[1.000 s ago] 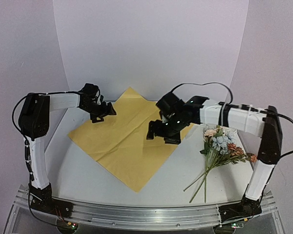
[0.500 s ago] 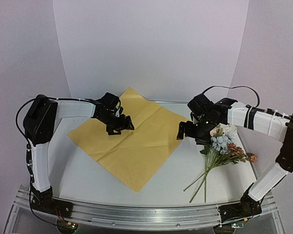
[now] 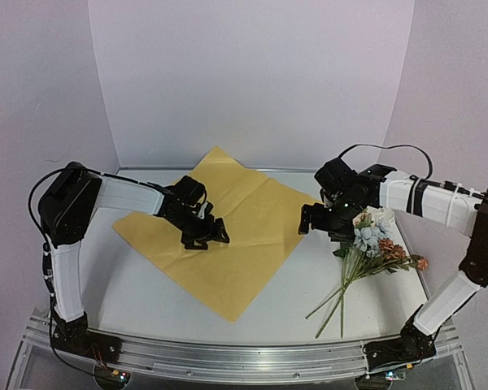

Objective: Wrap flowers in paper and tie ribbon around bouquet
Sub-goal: Move the flattened wrapping paper to the center of the board.

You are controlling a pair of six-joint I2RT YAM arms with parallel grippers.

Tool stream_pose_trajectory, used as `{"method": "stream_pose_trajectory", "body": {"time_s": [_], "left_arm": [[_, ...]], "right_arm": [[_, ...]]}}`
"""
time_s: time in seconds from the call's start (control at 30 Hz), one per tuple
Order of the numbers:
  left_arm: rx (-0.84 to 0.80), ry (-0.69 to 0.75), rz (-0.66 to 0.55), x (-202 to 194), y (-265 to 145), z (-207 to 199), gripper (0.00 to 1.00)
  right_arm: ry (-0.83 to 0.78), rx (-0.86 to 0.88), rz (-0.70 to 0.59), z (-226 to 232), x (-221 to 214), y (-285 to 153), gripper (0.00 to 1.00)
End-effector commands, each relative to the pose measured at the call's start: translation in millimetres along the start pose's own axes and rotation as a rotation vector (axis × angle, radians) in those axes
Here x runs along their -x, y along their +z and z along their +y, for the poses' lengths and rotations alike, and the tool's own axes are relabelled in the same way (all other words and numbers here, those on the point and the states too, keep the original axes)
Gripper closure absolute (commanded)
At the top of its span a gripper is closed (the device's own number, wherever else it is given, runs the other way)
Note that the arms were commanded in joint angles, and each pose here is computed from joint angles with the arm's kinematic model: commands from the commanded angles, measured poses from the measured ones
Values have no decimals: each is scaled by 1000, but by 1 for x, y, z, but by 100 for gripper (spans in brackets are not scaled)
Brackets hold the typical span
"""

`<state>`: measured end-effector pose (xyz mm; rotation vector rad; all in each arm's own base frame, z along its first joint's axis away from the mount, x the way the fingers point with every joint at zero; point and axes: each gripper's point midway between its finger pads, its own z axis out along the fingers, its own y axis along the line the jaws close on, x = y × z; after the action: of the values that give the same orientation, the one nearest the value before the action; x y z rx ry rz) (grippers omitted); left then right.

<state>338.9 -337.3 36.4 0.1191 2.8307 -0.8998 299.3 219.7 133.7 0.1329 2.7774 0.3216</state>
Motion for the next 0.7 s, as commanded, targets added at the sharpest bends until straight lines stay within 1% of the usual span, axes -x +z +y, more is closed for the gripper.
{"method": "stream_pose_trajectory", "body": {"time_s": [0.0,0.2,0.33,0.43,0.67], "left_arm": [[10,24,44,-23,-18,9,18],[80,31,130,-67,-35,40,20],[81,58,165,-86,-47,47,20],[75,79,161,-82,-51,43,20],[57,123,133,-59,-46,29,19]], "right_arm": [[-4,-44,-11,-13,3,3,2],[-2,-68,-14,-26,-1,1,2],[9,-121,-45,-47,-5,-7,2],[29,-165,-64,-64,-10,-11,2],[108,-308,-125,-112,-27,-16,2]]}}
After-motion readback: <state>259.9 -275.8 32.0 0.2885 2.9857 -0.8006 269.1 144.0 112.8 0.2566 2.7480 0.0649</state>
